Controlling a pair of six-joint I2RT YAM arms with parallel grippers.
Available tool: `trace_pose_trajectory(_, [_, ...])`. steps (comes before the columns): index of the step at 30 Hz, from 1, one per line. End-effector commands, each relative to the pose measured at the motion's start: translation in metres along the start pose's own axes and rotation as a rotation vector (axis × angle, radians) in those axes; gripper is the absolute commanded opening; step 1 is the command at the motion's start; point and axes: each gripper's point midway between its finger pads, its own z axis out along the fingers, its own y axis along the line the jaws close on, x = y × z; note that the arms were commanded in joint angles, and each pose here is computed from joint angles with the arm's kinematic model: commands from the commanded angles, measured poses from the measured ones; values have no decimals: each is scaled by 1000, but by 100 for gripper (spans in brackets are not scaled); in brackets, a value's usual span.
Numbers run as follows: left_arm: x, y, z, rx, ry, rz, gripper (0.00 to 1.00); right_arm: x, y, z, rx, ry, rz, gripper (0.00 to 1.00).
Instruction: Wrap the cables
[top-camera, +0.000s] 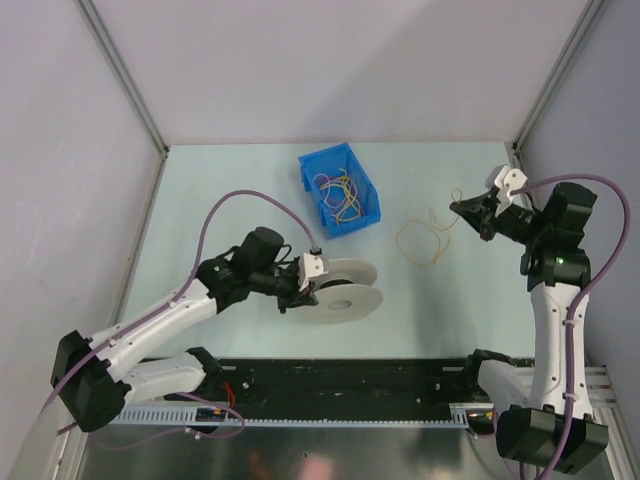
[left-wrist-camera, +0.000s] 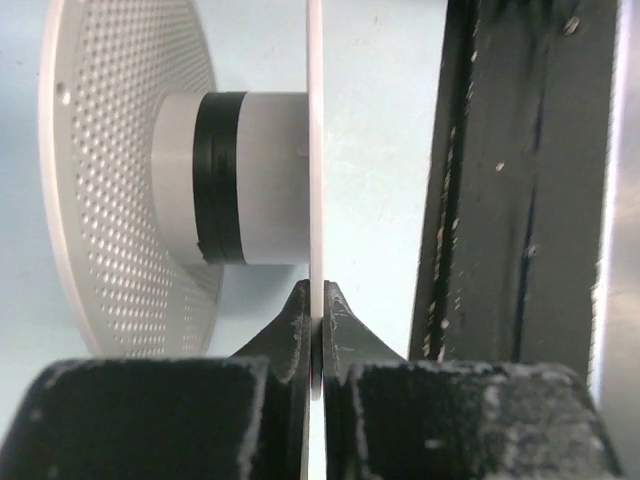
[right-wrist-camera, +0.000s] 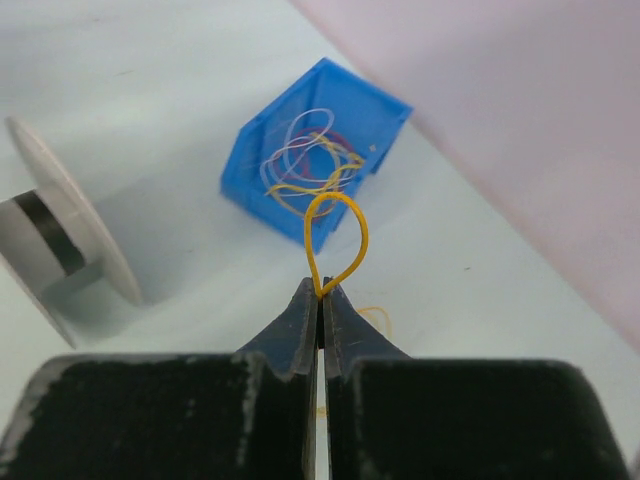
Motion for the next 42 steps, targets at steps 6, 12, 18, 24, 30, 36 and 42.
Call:
trace_pose_trajectory(6, [4, -1, -19, -72, 114, 329, 2, 7, 74, 10, -223, 55, 19, 0])
trace_pose_trajectory(12, [-20, -5, -27, -79, 79, 359, 40, 8, 109, 28, -331, 87, -36, 0])
trace_pose_trajectory(18, [-75, -18, -75, -100, -88, 343, 73, 7, 138, 36, -418, 140, -150, 0])
trace_pose_trajectory(24, [-95, 14, -112, -162, -211, 217, 77, 13, 155, 61, -439, 203, -244, 0])
trace_pose_trajectory(30, [-86, 34, -111, -100, -287, 195, 76, 19, 175, 92, -455, 294, -379, 0])
trace_pose_trajectory(36, [-85, 42, -99, -72, -343, 255, 78, 31, 200, 109, -488, 359, -450, 0])
trace_pose_trajectory(42, [-82, 56, -77, -43, -369, 205, 76, 49, 204, 128, -471, 425, -435, 0])
